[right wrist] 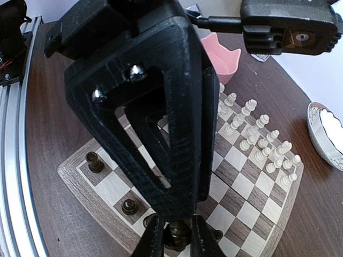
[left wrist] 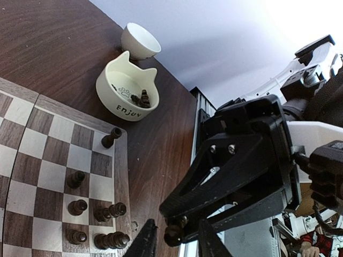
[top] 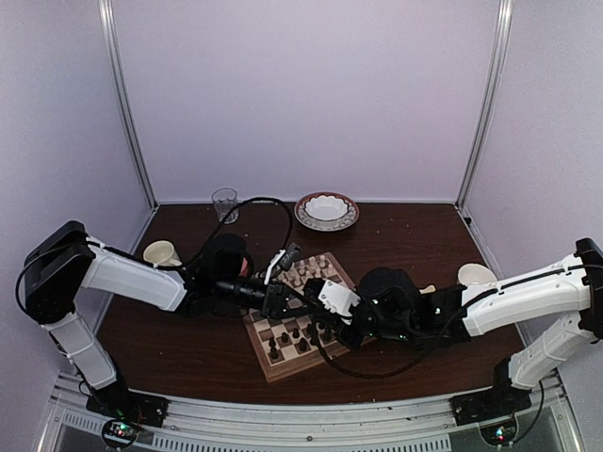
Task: Set up the chess pieces on the board
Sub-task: Pass from the right arm to the left
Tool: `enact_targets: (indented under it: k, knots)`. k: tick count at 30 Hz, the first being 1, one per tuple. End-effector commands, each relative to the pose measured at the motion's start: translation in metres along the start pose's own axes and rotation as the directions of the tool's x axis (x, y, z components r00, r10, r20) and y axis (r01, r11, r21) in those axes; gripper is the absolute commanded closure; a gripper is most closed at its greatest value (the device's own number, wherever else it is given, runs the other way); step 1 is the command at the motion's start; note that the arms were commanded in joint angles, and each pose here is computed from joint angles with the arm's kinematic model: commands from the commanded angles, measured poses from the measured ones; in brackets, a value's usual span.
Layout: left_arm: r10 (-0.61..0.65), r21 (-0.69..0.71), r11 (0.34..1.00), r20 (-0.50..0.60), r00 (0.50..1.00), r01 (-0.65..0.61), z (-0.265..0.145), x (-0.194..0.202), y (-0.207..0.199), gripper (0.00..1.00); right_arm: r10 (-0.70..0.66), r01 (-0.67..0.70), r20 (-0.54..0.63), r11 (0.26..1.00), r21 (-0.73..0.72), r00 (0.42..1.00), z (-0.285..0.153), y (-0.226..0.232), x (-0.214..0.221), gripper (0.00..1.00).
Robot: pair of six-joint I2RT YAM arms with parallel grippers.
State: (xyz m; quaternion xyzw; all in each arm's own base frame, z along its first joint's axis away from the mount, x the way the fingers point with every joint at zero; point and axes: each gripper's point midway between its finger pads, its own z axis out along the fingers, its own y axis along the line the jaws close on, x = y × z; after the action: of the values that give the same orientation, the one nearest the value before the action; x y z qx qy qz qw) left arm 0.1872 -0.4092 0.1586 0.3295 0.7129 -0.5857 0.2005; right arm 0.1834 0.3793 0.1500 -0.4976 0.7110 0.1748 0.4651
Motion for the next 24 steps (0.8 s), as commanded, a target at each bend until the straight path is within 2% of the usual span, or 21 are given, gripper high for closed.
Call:
enact_targets:
  k: [1,8,12,17,18,20,22,24]
  knots:
    - [0.027,0.034,0.999,0.010,1.000,-0.027,0.0062,-0.0081,-0.0064,0.71,0.006,-0.008,0.034,0.999,0.040,0.999,-0.0016,-0.0063,-0.0142,0.89]
    - [0.025,0.038,0.999,0.003,1.000,-0.025,0.0073,-0.0066,-0.0068,0.73,0.010,-0.012,0.033,0.998,0.060,0.999,-0.0008,-0.0097,-0.0135,0.91]
    - [0.026,0.038,0.999,0.002,1.000,-0.026,0.0074,-0.0071,-0.0070,0.90,0.010,-0.012,0.031,0.998,0.059,0.999,0.0005,-0.0093,-0.0135,0.91]
    - [0.025,0.033,0.999,0.000,1.000,-0.025,0.0077,-0.0069,-0.0060,0.95,0.012,-0.014,0.031,0.997,0.070,0.999,-0.0001,-0.0111,-0.0129,0.90]
    - [0.026,0.032,0.999,0.000,1.000,-0.026,0.0075,-0.0070,-0.0061,0.95,0.013,-0.015,0.031,0.997,0.074,0.999,-0.0002,-0.0117,-0.0128,0.88]
    - [0.031,0.021,0.999,0.002,1.000,-0.031,0.0066,-0.0072,-0.0051,0.96,0.013,-0.015,0.034,0.997,0.081,0.999,-0.0006,-0.0129,-0.0123,0.73]
    - [0.042,0.000,0.999,0.003,0.999,-0.042,0.0050,-0.0073,-0.0033,0.97,0.014,-0.018,0.044,0.996,0.085,0.999,-0.0020,-0.0134,-0.0129,0.62]
    - [0.060,-0.037,0.998,0.006,0.998,-0.060,0.0013,-0.0096,-0.0011,0.96,0.019,-0.024,0.056,0.996,0.091,0.998,-0.0040,-0.0148,-0.0133,0.57]
